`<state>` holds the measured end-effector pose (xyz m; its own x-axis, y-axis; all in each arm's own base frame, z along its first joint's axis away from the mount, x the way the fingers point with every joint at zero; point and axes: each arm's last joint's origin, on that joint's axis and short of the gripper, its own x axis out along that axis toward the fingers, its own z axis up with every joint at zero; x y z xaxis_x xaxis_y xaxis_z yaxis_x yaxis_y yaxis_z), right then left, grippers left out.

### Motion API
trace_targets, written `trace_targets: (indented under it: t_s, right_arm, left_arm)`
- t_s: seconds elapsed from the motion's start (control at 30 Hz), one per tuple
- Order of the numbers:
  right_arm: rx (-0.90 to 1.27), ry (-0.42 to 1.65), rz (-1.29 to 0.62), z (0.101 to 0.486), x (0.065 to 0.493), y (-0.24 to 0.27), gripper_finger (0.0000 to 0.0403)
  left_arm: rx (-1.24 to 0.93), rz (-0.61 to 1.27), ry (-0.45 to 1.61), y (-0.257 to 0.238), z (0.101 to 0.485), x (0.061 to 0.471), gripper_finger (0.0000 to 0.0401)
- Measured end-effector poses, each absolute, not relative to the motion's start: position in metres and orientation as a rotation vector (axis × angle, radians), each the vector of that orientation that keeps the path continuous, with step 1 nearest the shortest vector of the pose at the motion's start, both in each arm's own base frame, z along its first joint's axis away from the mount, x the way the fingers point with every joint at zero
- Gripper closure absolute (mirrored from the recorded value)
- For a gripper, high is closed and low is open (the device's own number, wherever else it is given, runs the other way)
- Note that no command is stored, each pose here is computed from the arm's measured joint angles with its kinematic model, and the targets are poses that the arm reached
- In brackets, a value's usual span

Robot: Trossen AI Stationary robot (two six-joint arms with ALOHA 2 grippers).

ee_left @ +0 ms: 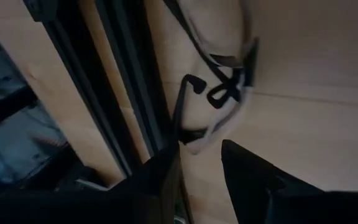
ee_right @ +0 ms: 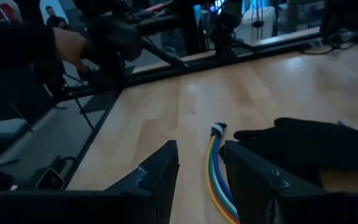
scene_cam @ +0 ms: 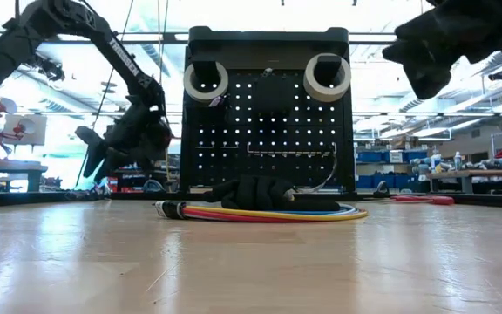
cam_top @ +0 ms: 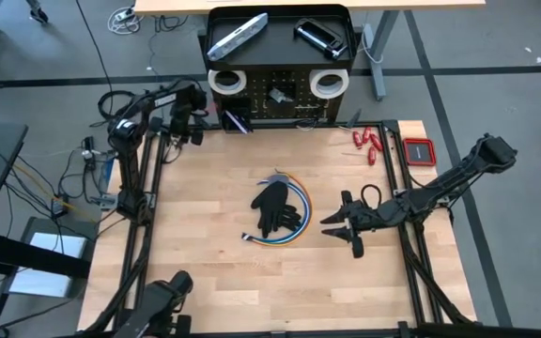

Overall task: Hang tools onto peg board
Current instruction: Hang the safety goggle on the peg board

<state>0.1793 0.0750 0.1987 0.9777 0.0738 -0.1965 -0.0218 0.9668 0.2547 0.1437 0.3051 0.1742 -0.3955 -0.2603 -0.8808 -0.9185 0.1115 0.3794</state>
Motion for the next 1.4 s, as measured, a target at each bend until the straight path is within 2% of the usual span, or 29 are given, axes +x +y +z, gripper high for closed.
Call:
trace_targets:
  t_s: [0.17,0.27,0.4,0.57,0.67,0.77,0.97,1.07,1.17,1.3,1.4]
  right_arm:
    - [0.274,0.176,0.071,0.202,0.179,0.078,0.0260]
    - [0.268,0.156,0.093,0.204,0.179,0.079,0.0260]
    - [0.255,0.165,0.094,0.203,0.179,0.079,0.0261]
    - [0.244,0.177,0.092,0.202,0.179,0.079,0.0260]
    - [0.243,0.180,0.091,0.202,0.179,0.078,0.0261]
    - [0.240,0.187,0.090,0.201,0.179,0.078,0.0260]
    - [0.255,0.213,0.083,0.199,0.178,0.078,0.0260]
    - [0.251,0.207,0.053,0.199,0.178,0.077,0.0260]
    - [0.249,0.204,0.028,0.199,0.178,0.076,0.0260]
    - [0.246,0.209,0.027,0.198,0.178,0.077,0.0256]
    - [0.237,0.210,0.022,0.198,0.179,0.076,0.0247]
  left_arm:
    - [-1.140,1.254,1.876,0.299,0.147,0.152,0.0274]
    - [-1.124,1.137,1.955,0.289,0.136,0.158,0.0274]
    - [-1.124,0.991,1.999,0.276,0.132,0.169,0.0274]
    - [-1.004,0.846,2.124,0.250,0.134,0.191,0.0286]
    - [-0.937,0.816,2.163,0.237,0.127,0.199,0.0308]
    - [-0.832,0.885,2.196,0.232,0.118,0.195,0.0330]
    - [-0.866,0.833,2.291,0.204,0.125,0.194,0.0340]
    - [-0.832,0.878,2.220,0.189,0.142,0.189,0.0338]
    - [-0.888,0.928,2.049,0.176,0.159,0.174,0.0338]
    - [-1.021,1.040,1.690,0.164,0.173,0.148,0.0338]
    - [-1.039,1.145,1.446,0.163,0.174,0.134,0.0337]
